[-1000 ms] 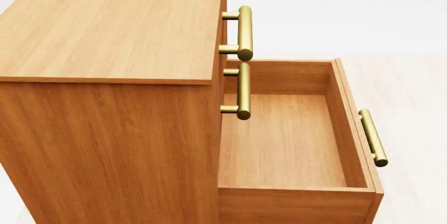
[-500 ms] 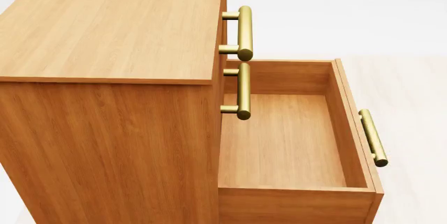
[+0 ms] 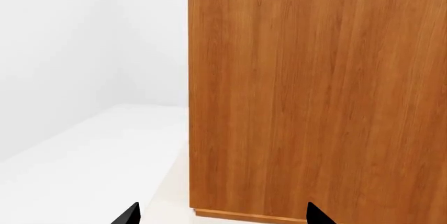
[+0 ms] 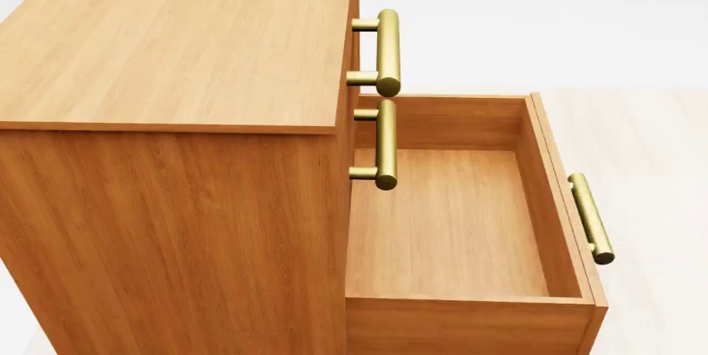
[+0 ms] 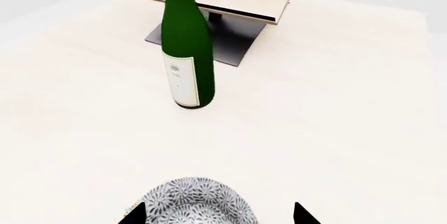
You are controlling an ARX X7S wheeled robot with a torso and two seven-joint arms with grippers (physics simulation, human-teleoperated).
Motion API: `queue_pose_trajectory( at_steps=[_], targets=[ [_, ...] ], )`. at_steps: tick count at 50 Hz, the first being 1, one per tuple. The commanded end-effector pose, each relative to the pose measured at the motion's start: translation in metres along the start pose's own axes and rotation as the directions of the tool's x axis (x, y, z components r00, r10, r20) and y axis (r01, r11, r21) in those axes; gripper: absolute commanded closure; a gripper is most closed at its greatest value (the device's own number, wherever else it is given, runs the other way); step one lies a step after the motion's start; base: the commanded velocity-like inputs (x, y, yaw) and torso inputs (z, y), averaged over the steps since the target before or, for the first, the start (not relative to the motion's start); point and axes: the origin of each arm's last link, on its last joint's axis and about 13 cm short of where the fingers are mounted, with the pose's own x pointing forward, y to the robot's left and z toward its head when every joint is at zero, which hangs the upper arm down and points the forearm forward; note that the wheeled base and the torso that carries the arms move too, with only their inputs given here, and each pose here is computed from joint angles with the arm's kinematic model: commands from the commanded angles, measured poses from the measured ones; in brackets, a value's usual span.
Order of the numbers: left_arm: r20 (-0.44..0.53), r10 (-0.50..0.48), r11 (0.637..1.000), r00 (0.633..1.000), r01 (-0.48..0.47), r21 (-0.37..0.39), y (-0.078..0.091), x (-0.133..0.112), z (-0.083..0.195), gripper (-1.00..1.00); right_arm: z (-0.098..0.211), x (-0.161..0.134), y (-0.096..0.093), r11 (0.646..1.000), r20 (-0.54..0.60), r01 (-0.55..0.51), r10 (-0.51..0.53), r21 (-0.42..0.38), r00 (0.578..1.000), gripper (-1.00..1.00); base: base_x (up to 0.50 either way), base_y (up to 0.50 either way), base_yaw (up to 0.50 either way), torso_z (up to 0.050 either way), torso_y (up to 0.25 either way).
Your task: Put the bowl in the bottom drawer of the cabinet and close it.
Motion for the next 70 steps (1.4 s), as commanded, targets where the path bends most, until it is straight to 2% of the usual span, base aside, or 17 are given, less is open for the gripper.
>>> queue_pose_trajectory(
  at_steps=[1,37,70],
  targets=[
    [0.0,0.0,1.0,1.0,0.0,-0.001,0.0,-0.001,0.001,-1.0,-0.004,0.004,-0.004,0.999,-0.006,0.046,-0.046,-0.002,0.999,-1.0,0.0,0.0,0.0,0.0,0.0],
    [0.001,0.0,1.0,1.0,0.0,-0.001,0.0,0.0,0.0,-1.0,-0.018,0.025,-0.01,0.999,-0.119,0.039,-0.035,0.032,0.992,-1.0,0.0,0.0,0.0,0.0,0.0],
    [0.001,0.0,1.0,1.0,0.0,0.0,0.0,0.0,0.001,-1.0,-0.027,0.039,-0.007,0.999,-0.175,0.049,-0.046,0.011,0.983,-1.0,0.0,0.0,0.0,0.0,0.0]
  ],
)
